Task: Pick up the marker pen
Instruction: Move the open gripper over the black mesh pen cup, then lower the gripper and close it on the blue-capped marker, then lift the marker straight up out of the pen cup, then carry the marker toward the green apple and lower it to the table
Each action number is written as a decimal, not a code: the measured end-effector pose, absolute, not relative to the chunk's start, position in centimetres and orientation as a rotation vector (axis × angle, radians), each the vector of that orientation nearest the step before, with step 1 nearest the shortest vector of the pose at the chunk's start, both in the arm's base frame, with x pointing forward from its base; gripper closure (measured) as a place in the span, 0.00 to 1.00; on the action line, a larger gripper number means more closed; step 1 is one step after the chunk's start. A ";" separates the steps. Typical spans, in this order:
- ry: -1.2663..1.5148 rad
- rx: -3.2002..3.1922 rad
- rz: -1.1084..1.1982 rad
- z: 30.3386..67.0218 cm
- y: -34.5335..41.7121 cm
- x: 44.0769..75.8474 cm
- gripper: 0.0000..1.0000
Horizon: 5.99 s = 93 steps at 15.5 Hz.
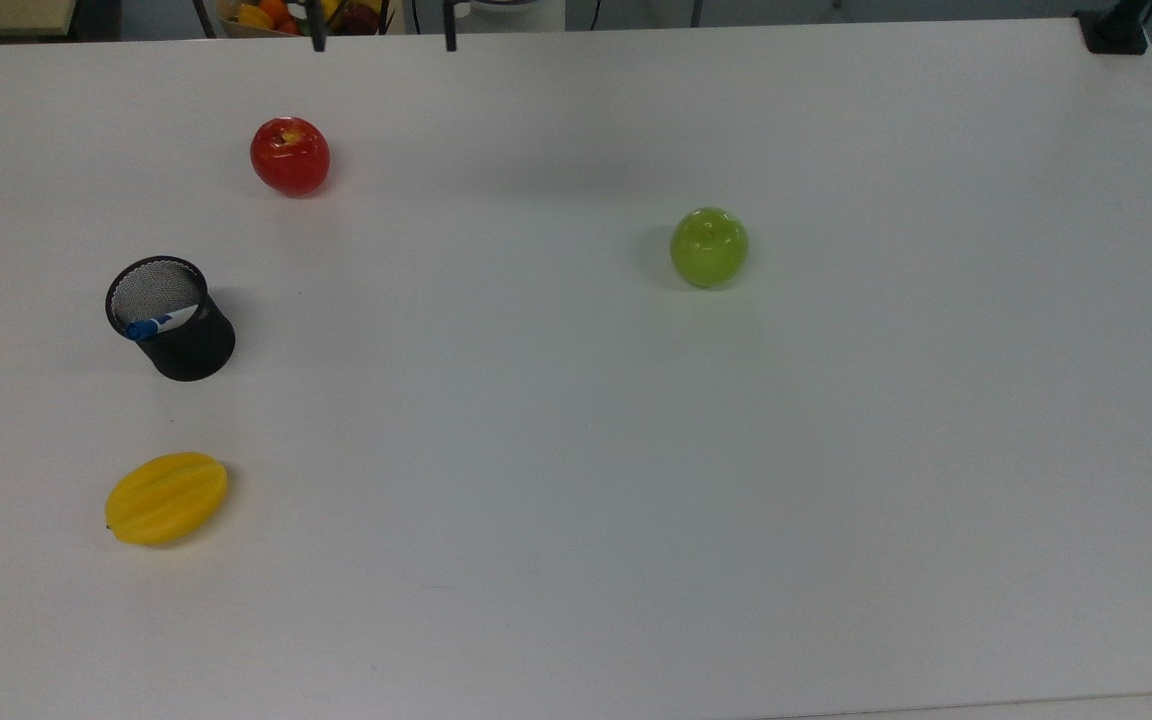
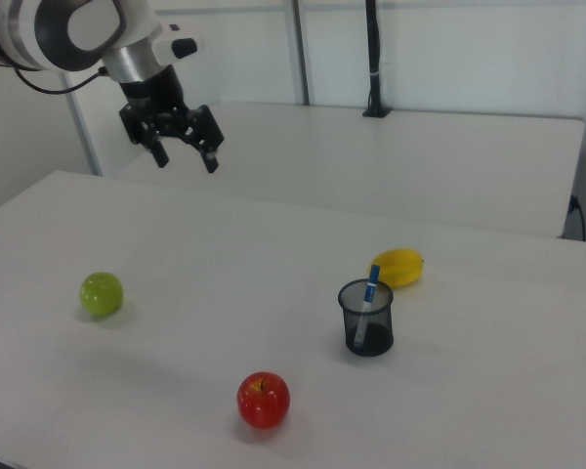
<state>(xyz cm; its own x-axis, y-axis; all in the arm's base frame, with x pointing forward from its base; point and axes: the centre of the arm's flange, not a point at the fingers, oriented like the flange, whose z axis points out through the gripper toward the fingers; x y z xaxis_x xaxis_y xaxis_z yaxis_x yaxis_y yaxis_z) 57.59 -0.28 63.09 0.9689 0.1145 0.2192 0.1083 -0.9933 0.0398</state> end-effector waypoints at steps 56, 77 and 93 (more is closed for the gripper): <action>-0.145 2.796 0.792 39.3 -19.8 66.6 0.83; -0.299 2.949 1.109 57.0 -6.2 65.7 0.83; 0.137 3.255 0.197 44.7 15.8 62.3 0.83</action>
<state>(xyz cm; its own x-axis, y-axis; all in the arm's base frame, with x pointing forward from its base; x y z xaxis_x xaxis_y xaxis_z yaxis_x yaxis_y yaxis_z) 62.31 15.81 44.74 0.9892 0.0760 0.1252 0.0907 -0.9891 -0.1162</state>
